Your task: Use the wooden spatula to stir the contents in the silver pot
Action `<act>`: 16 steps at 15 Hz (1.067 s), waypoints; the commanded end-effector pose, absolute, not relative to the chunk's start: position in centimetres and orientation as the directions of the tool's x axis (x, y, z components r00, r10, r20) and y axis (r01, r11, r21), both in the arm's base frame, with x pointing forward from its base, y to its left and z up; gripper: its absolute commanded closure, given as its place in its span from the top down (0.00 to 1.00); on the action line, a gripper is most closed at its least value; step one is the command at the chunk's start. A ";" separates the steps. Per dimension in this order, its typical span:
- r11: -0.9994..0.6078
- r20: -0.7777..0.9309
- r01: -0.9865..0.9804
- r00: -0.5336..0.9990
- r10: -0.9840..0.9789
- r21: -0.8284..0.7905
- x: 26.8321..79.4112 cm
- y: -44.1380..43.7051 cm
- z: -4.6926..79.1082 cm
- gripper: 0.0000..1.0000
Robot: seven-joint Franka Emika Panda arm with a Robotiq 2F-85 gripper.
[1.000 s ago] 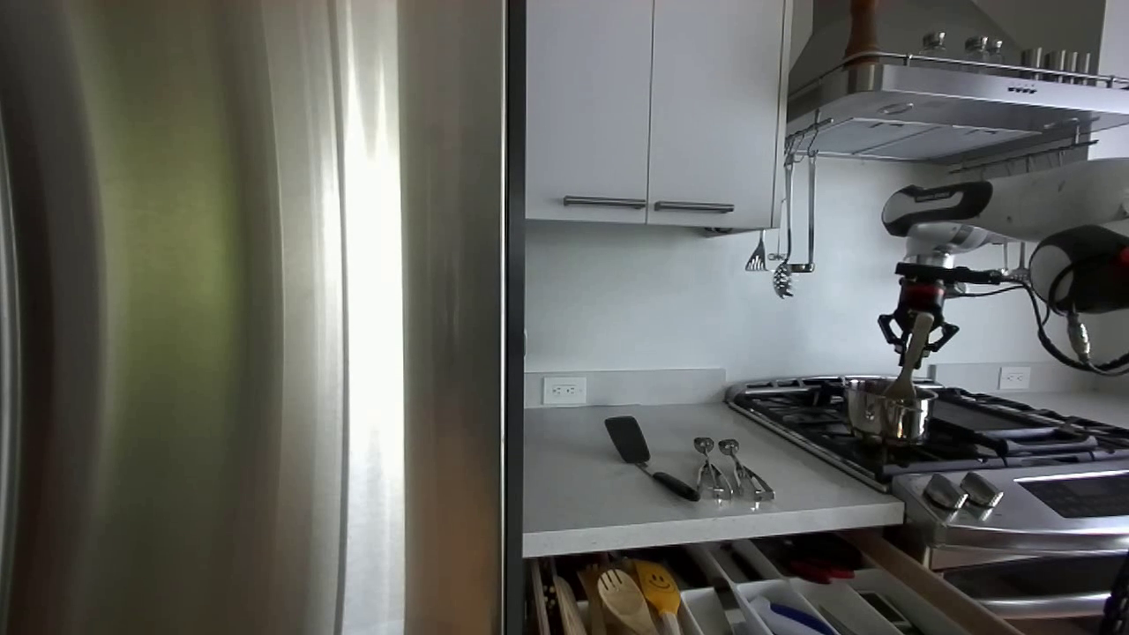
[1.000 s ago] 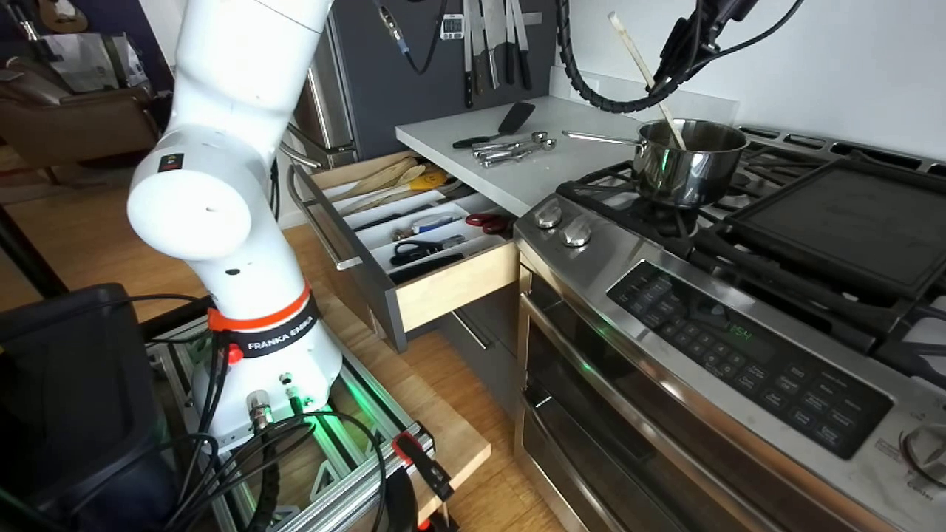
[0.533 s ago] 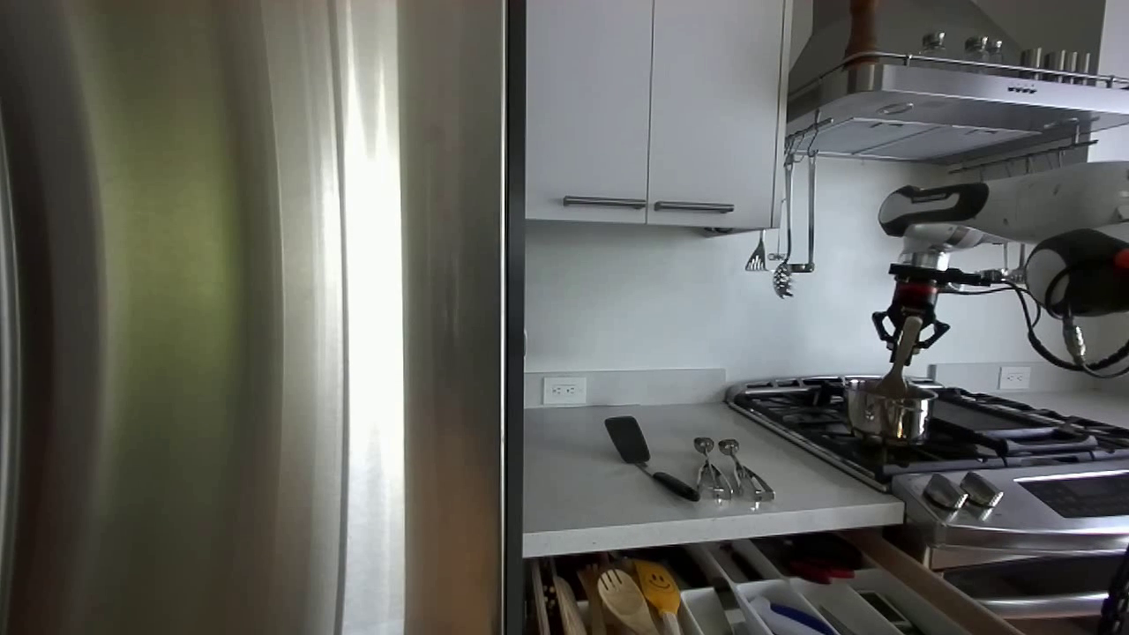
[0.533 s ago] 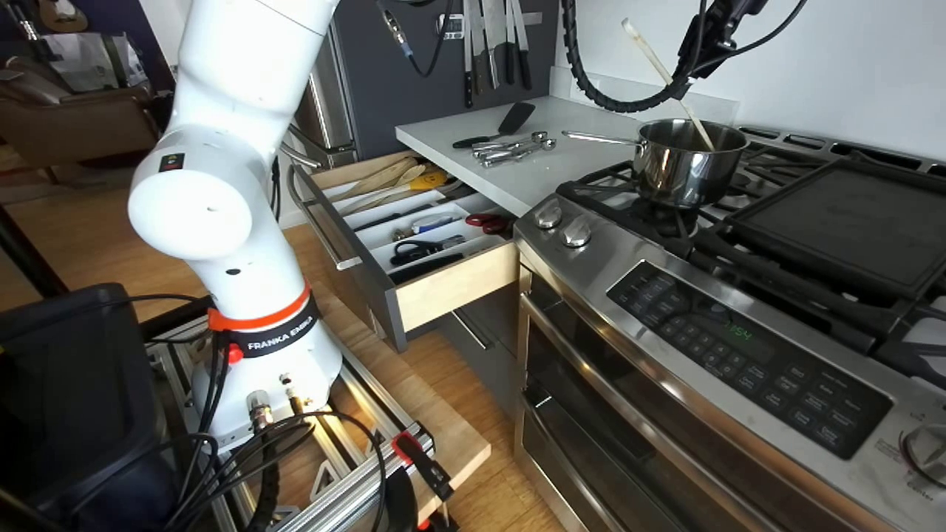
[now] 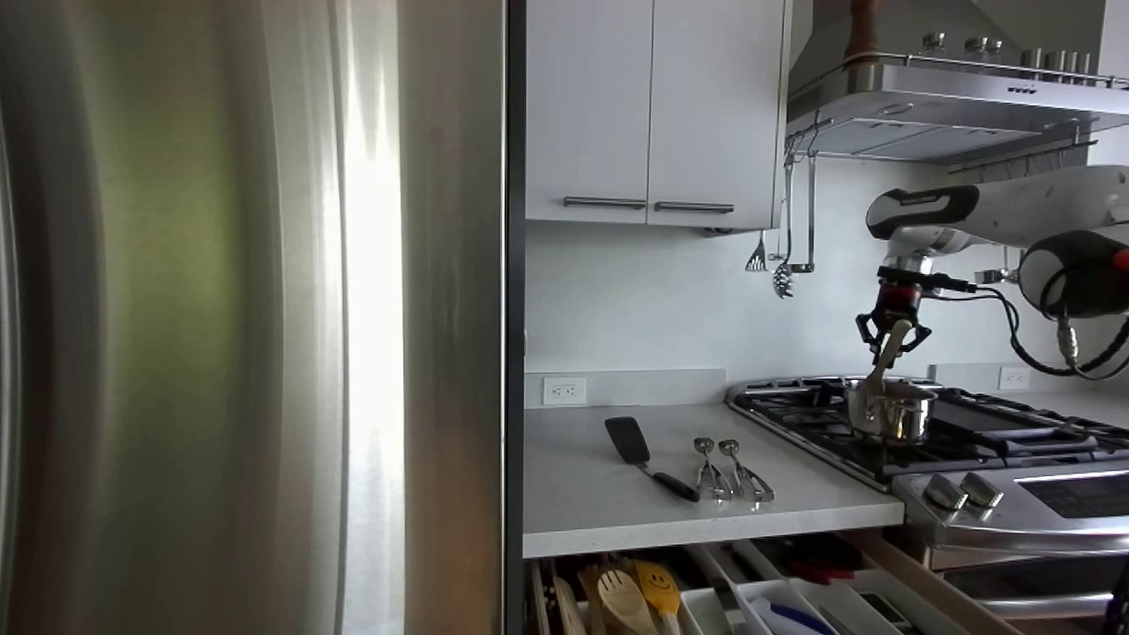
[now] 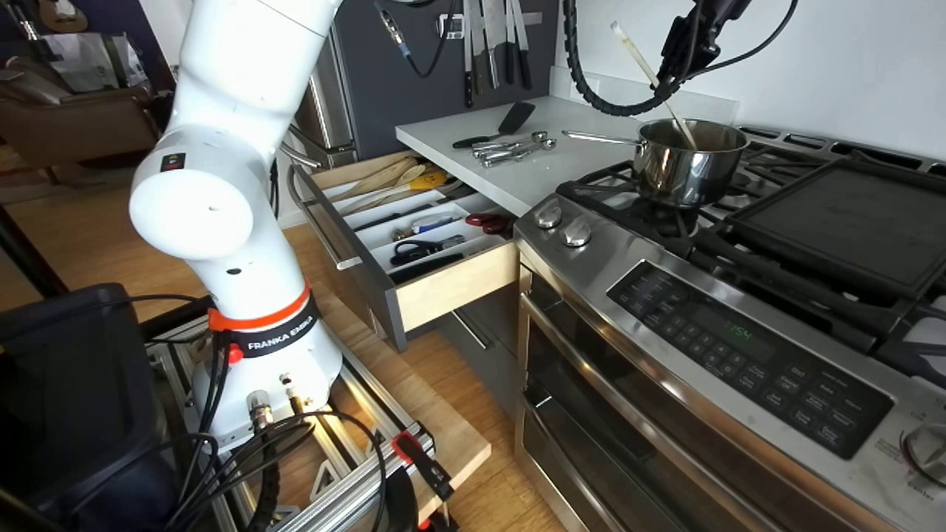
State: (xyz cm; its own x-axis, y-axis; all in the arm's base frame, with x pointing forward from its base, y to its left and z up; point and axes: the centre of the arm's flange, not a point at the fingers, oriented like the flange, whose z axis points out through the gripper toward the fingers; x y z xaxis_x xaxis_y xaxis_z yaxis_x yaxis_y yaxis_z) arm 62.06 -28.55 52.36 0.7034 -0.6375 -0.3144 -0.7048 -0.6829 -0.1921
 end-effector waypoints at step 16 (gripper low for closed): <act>-0.592 -0.476 -0.804 0.544 -0.691 -0.059 59.6 -31.1 52.3 0.06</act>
State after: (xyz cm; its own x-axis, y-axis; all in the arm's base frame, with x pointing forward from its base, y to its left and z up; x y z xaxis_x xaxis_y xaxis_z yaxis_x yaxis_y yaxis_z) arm 58.43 -29.83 51.82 0.5676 -0.6405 -0.5173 -0.7740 -0.6293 -0.0701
